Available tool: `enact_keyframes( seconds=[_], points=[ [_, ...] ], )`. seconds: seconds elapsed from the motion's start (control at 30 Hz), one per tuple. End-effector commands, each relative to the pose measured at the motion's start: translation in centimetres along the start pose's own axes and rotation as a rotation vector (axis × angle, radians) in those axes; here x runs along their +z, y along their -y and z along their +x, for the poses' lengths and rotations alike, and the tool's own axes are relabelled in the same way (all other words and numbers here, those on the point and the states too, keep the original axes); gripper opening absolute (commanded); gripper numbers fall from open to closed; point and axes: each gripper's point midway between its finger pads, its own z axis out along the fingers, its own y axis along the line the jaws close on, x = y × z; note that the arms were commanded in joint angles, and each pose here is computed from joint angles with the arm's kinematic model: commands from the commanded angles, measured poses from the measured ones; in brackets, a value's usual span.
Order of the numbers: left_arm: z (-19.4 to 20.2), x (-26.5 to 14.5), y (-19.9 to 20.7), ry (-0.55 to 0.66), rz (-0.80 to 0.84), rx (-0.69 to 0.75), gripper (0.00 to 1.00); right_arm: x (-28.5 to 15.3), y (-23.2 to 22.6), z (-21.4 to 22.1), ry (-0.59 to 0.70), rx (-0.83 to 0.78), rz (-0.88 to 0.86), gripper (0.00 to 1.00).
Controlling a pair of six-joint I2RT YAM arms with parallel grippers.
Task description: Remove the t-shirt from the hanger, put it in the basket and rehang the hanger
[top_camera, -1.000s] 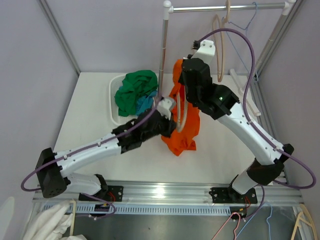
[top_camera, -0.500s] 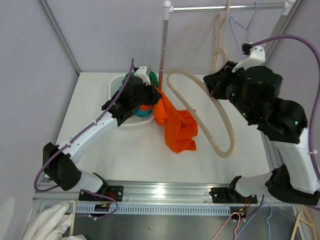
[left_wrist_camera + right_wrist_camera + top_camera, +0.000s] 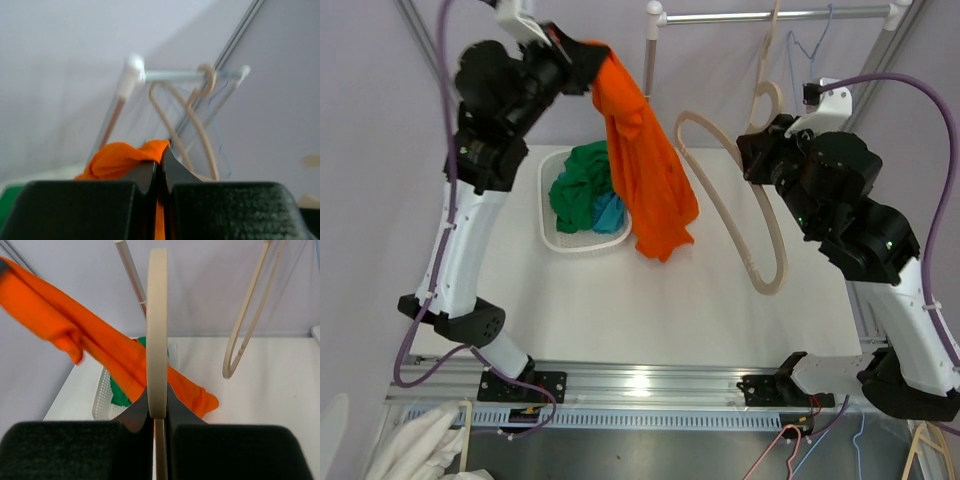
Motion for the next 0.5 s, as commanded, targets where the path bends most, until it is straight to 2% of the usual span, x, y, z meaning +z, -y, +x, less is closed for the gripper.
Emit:
enact_keyframes(
  seconds=[0.0, 0.1, 0.13, 0.17, 0.23, 0.33, 0.47],
  points=[
    [-7.6, -1.6, 0.9, 0.164, 0.047, 0.045, 0.01, 1.6, -1.9, -3.6, 0.132, 0.015, -0.074, 0.0],
    [-8.5, -0.8, -0.3, 0.215, 0.05, 0.046, 0.01, 2.8, -2.4, -4.1, 0.17, 0.002, -0.114, 0.0],
    [-10.3, -1.0, 0.5, 0.292, 0.085, 0.066, 0.01, 3.4, -2.6, -4.6, 0.209, 0.012, -0.129, 0.0],
    [-9.8, -0.7, -0.1, 0.297, 0.076, 0.069, 0.01, 3.6, -2.7, -5.0, 0.233, 0.016, -0.137, 0.0],
    [-11.9, -1.2, 0.6, 0.382, 0.097, 0.108, 0.01, 4.4, -2.5, -5.7, 0.275, 0.014, -0.13, 0.0],
    [-14.9, -2.1, 1.4, 0.48, 0.098, 0.167, 0.01, 6.4, -1.9, -5.5, 0.269, 0.003, -0.104, 0.0],
    [-16.9, -1.4, -0.2, 0.544, 0.082, 0.208, 0.01, 8.5, -1.2, -4.6, 0.247, -0.003, -0.096, 0.0]
  ],
)
